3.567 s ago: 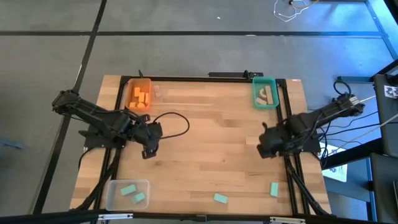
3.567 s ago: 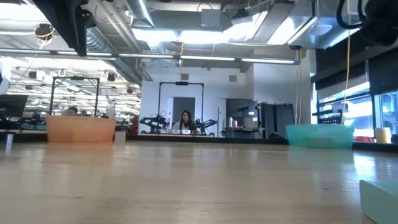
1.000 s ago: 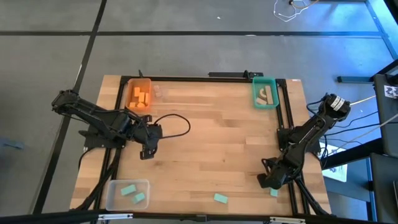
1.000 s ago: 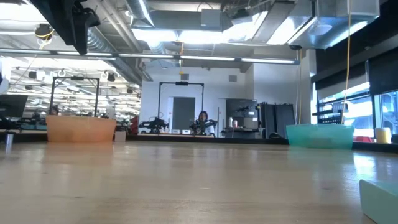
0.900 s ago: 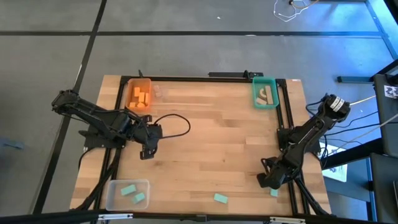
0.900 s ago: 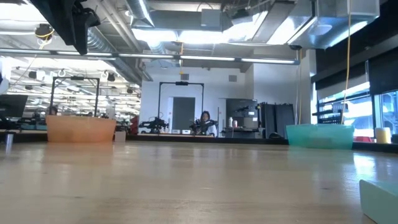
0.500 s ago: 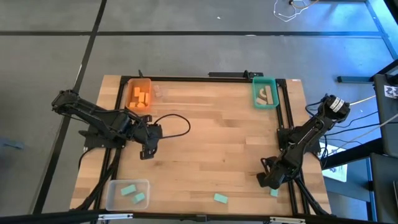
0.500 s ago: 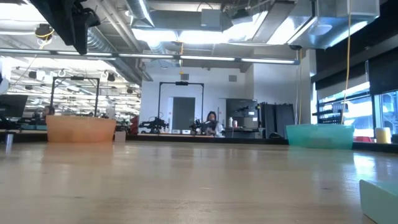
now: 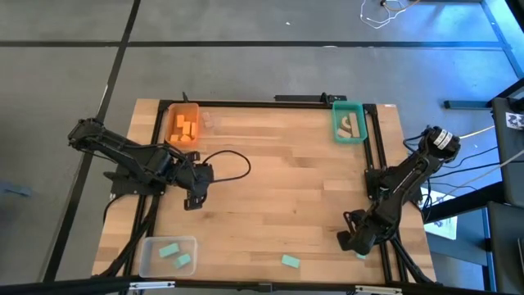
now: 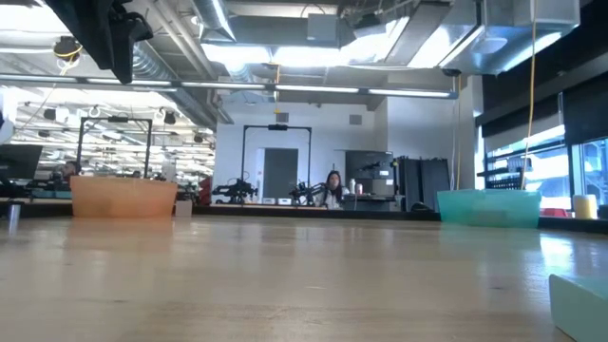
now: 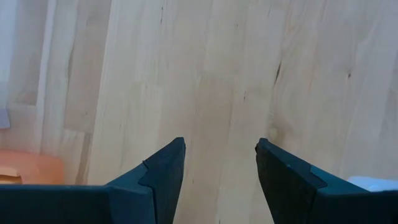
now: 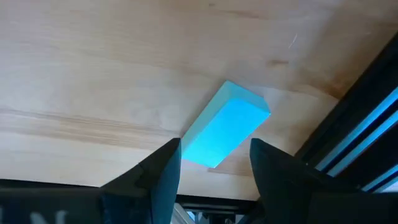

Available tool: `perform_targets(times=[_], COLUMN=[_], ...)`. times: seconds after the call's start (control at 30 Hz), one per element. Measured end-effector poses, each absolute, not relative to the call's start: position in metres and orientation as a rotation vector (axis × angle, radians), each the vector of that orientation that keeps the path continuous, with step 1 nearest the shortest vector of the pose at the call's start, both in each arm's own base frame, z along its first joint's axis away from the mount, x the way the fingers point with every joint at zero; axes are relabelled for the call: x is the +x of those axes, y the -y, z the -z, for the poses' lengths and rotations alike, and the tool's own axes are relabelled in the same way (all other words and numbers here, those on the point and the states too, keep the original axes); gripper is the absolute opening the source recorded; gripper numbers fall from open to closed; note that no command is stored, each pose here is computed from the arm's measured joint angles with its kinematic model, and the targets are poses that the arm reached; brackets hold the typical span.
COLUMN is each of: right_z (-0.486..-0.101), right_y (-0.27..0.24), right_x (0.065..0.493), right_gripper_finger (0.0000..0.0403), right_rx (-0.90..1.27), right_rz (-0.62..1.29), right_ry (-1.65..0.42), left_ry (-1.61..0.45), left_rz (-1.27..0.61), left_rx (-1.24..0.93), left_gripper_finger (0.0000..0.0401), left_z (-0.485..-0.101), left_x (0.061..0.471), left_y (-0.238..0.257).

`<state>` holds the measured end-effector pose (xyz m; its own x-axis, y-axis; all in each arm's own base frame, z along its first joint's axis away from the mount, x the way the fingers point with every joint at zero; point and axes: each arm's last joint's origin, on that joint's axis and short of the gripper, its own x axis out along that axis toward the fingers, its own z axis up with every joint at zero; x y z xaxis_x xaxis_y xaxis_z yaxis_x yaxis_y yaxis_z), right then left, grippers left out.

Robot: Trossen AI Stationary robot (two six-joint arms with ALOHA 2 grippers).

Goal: Sort & place blocks by color
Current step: Put the blue block into the transparent bin

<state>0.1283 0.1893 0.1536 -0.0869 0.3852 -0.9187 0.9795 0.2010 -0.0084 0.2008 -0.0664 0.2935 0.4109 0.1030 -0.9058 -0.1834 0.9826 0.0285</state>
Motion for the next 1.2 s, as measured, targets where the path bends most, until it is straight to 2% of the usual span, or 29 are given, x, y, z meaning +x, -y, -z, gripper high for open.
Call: perform_targets(times=[0.43,0.53,0.8,1.2], right_z=[-0.160,-0.163,-0.156,-0.157], right_y=[-0.213,-0.218,-0.221,-0.227], right_x=[0.130,0.129,0.127,0.126], right_gripper_finger=[0.0193,0.0193,0.0193,0.0193], right_rx=[1.129,1.112,1.088,1.053], right_rz=[0.830,0.869,0.965,0.896], right_ry=[-1.616,-1.529,-1.565,-1.601], left_ry=[-1.142,-1.141,-1.140,-1.137], left_rz=[-0.167,-0.176,-0.182,-0.194], left_rx=[-0.106,-0.120,-0.130,-0.149], left_gripper_finger=[0.0188,0.0188,0.0188,0.0188], left_z=[-0.293,-0.293,-0.293,-0.293], left_x=[0.201,0.201,0.201,0.201], left_y=[0.067,0.067,0.067,0.067])
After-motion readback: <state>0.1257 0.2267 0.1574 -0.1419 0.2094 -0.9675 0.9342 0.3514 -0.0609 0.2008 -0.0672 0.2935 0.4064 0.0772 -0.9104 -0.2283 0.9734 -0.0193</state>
